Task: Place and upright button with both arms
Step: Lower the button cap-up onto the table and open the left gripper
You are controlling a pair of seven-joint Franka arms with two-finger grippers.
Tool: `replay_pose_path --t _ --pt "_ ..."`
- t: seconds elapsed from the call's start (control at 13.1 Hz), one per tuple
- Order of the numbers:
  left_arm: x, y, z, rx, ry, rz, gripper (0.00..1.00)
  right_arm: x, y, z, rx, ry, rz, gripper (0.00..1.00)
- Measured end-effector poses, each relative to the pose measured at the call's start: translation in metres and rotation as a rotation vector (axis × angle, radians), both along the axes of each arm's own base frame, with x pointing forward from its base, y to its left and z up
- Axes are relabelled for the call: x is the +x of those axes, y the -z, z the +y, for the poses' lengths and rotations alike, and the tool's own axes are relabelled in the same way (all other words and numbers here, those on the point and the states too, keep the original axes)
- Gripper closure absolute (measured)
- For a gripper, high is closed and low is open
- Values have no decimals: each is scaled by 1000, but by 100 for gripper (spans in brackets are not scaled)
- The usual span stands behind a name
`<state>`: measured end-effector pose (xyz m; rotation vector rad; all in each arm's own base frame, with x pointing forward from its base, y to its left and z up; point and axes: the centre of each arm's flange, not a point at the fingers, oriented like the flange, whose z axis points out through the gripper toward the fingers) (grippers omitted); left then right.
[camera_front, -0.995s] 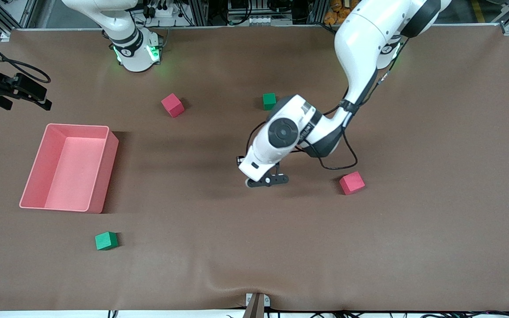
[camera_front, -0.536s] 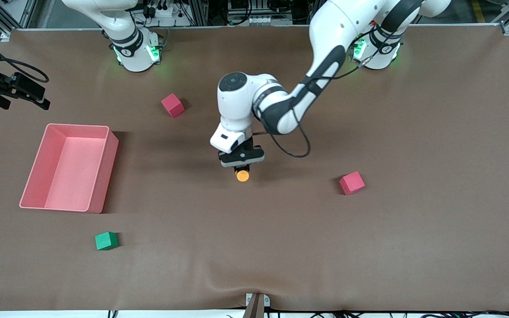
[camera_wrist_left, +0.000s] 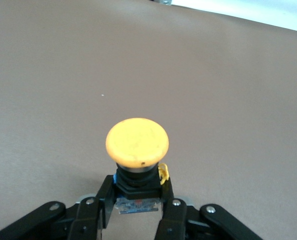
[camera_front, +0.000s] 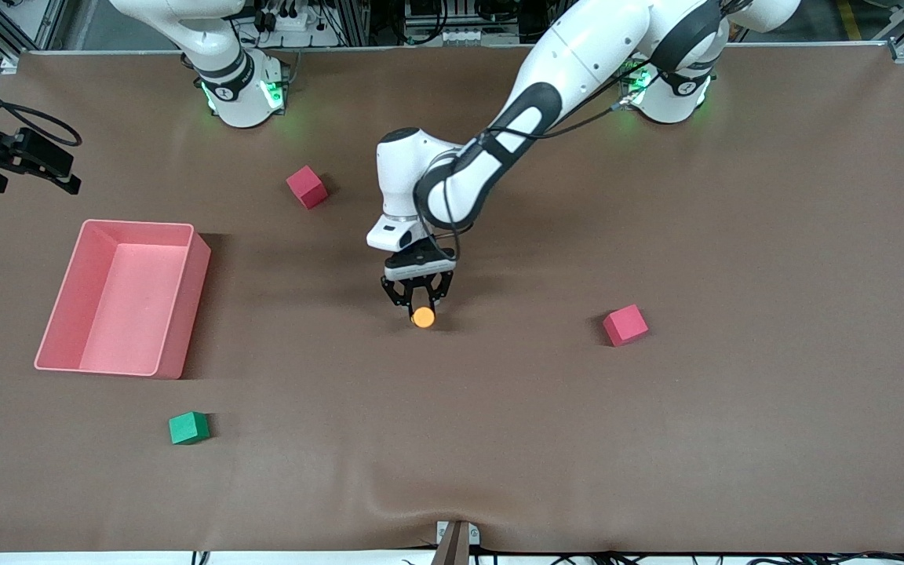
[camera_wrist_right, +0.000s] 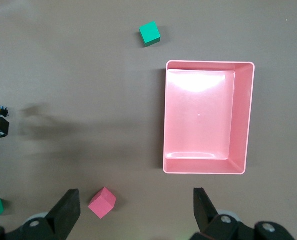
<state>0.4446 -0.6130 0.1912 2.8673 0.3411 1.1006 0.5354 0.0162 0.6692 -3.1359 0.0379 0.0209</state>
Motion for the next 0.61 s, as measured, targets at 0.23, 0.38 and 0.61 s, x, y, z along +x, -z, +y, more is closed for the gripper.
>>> replay_pose_path --t 0.23,0.38,0.61 --pt "-18 37 -2 20 42 -85 59 0 0 0 -2 -6 2 0" --pt "-23 52 2 47 64 -98 59 -1 0 0 -2 -7 4 0" --pt "-25 59 5 68 82 -106 59 -1 0 0 -2 -7 4 0"
